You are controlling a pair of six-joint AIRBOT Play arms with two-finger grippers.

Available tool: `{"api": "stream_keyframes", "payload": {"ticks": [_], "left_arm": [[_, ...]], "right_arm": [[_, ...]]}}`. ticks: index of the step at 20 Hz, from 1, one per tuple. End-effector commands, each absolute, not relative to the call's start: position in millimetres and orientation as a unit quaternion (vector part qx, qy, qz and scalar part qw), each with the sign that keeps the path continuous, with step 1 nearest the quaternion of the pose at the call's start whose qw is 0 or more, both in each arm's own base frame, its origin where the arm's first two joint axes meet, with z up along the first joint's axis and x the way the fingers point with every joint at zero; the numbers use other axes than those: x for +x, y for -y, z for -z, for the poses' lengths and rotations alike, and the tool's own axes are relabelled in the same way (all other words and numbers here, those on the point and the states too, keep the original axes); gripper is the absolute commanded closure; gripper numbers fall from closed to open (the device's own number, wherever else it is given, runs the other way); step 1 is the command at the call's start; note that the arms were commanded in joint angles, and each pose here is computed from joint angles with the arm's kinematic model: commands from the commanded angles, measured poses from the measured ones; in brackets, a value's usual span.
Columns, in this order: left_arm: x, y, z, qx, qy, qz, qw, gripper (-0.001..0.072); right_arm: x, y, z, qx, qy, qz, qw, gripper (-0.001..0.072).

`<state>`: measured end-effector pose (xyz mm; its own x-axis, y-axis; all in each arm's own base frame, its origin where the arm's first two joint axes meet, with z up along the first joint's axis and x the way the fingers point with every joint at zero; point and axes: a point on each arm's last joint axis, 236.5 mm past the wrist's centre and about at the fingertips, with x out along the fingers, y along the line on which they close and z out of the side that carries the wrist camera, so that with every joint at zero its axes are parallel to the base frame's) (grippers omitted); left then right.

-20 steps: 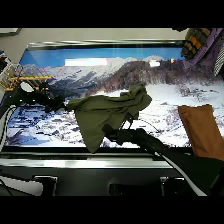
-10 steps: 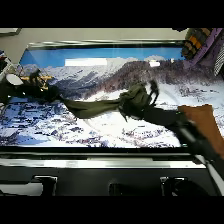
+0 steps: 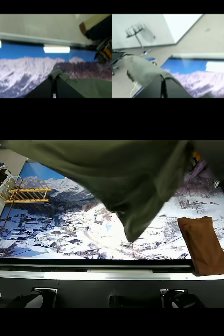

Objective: Fold the clothes and pants, and hang the long-sleeved shirts on hangers.

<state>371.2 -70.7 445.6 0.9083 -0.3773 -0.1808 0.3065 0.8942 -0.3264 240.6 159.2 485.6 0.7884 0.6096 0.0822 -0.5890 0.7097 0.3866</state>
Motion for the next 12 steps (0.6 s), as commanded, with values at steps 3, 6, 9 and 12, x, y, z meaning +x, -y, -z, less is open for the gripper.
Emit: {"api": "stream_keyframes", "payload": {"ticks": [3,6,9,12], "left_arm": [[290,74,-528,-0.138,0.006,0.181,0.974,0.0694],[319,62,-499,-0.166,-0.047,0.151,0.973,0.0695],[375,55,-439,-0.179,-0.141,0.134,0.964,0.0695],[444,45,-343,-0.200,-0.258,0.112,0.939,0.0695]], "right_arm": [[220,-104,-530,0.198,0.035,-0.233,0.951,0.0685],[271,-75,-488,0.220,-0.035,-0.131,0.966,0.0684],[347,-78,-411,0.217,-0.156,-0.062,0.962,0.0685],[431,-117,-300,0.231,-0.302,-0.051,0.923,0.0684]]}}
